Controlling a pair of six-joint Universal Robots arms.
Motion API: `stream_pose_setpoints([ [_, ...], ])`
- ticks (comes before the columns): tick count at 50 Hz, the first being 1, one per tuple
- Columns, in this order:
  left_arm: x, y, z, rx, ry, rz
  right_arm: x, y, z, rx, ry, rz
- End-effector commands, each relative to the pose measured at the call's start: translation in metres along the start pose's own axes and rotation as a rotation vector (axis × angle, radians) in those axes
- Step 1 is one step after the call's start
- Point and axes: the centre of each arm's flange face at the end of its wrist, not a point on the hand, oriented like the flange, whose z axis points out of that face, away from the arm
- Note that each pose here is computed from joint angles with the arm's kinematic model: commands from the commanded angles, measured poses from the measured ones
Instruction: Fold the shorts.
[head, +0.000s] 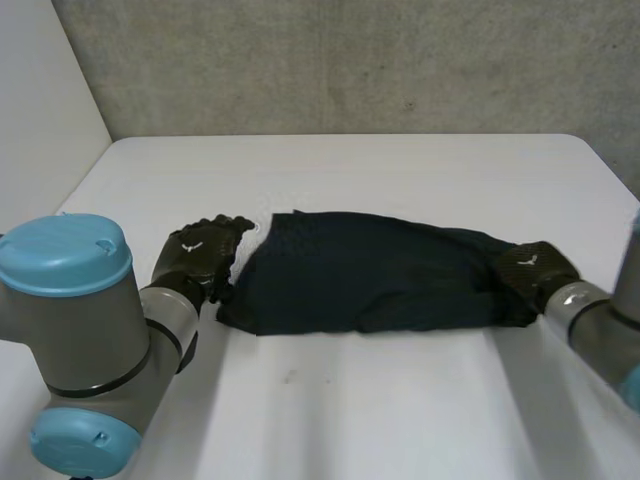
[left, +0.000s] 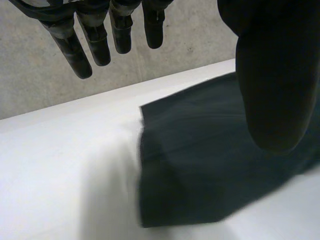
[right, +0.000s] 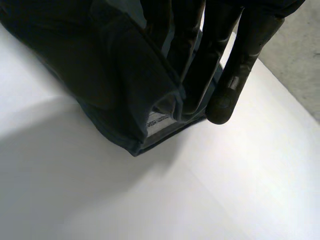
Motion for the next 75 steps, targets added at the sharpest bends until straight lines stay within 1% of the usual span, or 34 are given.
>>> stream_pose_setpoints([
  [1,0.000,-0.010,-0.006,0.031,0.002,-0.006,0.043,0.002,-0.015,-0.123,0.145,-0.357],
  [3,0.000,-0.011,-0.007,0.034,0.002,-0.006,0.044,-0.012,-0.015,-0.099,0.171,-0.475],
  [6,0.000,-0.012,-0.007,0.039,0.002,-0.007,0.030,-0.037,-0.019,-0.012,0.166,-0.572],
  [7,-0.001,-0.014,-0.008,0.043,0.001,-0.007,0.013,-0.058,-0.023,0.076,0.142,-0.629],
  [9,-0.001,-0.015,-0.008,0.049,0.001,-0.008,-0.004,-0.080,-0.029,0.173,0.118,-0.668],
  [10,0.000,-0.017,-0.008,0.054,0.002,-0.009,-0.026,-0.099,-0.034,0.269,0.080,-0.696],
  [13,0.000,-0.025,-0.009,0.080,0.002,-0.012,-0.064,-0.114,-0.037,0.392,-0.025,-0.737],
  [14,0.000,-0.027,-0.009,0.087,0.003,-0.013,-0.092,-0.121,-0.041,0.472,-0.111,-0.761],
  [17,-0.003,-0.038,-0.008,0.127,-0.003,-0.021,-0.127,-0.124,-0.048,0.551,-0.219,-0.782],
  [19,-0.005,-0.046,-0.008,0.150,-0.011,-0.025,-0.157,-0.116,-0.054,0.596,-0.334,-0.794],
  [21,-0.006,-0.052,-0.006,0.168,-0.014,-0.028,-0.173,-0.104,-0.051,0.585,-0.401,-0.782],
  [23,-0.007,-0.060,-0.004,0.190,-0.020,-0.031,-0.176,-0.100,-0.049,0.571,-0.421,-0.751],
  [24,-0.008,-0.064,-0.003,0.199,-0.023,-0.033,-0.176,-0.101,-0.049,0.568,-0.429,-0.726],
  [28,-0.008,-0.080,0.004,0.248,-0.024,-0.036,-0.172,-0.104,-0.048,0.526,-0.472,-0.514],
  [29,-0.007,-0.085,0.007,0.265,-0.018,-0.030,-0.160,-0.108,-0.044,0.507,-0.464,-0.394],
  [32,-0.003,-0.093,0.014,0.288,-0.012,-0.003,-0.128,-0.123,-0.042,0.503,-0.407,-0.177],
  [33,-0.001,-0.094,0.021,0.294,-0.011,0.024,-0.106,-0.131,-0.042,0.511,-0.370,-0.036],
  [35,0.005,-0.095,0.027,0.300,-0.001,0.052,-0.087,-0.136,-0.043,0.515,-0.337,0.092],
  [36,0.008,-0.094,0.030,0.298,0.007,0.063,-0.070,-0.139,-0.042,0.510,-0.306,0.208],
  [40,0.044,-0.074,0.041,0.268,0.100,0.103,-0.041,-0.126,-0.030,0.428,-0.222,0.378],
  [41,0.059,-0.061,0.047,0.240,0.145,0.118,-0.039,-0.123,-0.028,0.411,-0.210,0.382],
  [44,0.075,-0.038,0.053,0.181,0.201,0.137,-0.040,-0.104,-0.014,0.325,-0.181,0.369],
  [45,0.083,-0.020,0.056,0.133,0.230,0.151,-0.041,-0.098,-0.010,0.303,-0.179,0.357],
  [48,0.088,0.010,0.062,0.050,0.246,0.171,-0.048,-0.080,0.004,0.239,-0.170,0.295],
  [55,0.085,0.049,0.071,-0.069,0.213,0.202,-0.062,-0.049,0.029,0.143,-0.182,0.215],
  [59,0.080,0.058,0.071,-0.130,0.190,0.266,-0.064,-0.044,0.033,0.117,-0.169,0.182],
  [60,0.079,0.058,0.068,-0.142,0.188,0.304,-0.063,-0.044,0.033,0.112,-0.164,0.169],
  [64,0.078,0.050,0.066,-0.126,0.178,0.342,-0.058,-0.054,0.023,0.106,-0.158,0.083],
  [68,0.069,-0.001,0.057,-0.012,0.136,0.310,-0.041,-0.079,0.006,0.170,-0.127,0.067],
  [69,0.066,-0.013,0.054,0.014,0.126,0.301,-0.032,-0.092,-0.003,0.216,-0.098,0.076],
  [71,0.058,-0.050,0.043,0.097,0.103,0.269,-0.021,-0.107,-0.012,0.267,-0.063,0.089],
  [73,0.054,-0.072,0.033,0.152,0.093,0.245,-0.005,-0.127,-0.025,0.335,-0.010,0.139],
  [74,0.048,-0.098,0.021,0.214,0.079,0.212,0.002,-0.134,-0.029,0.358,0.013,0.163],
  [75,0.044,-0.110,0.014,0.244,0.073,0.195,0.008,-0.141,-0.035,0.381,0.036,0.188],
])
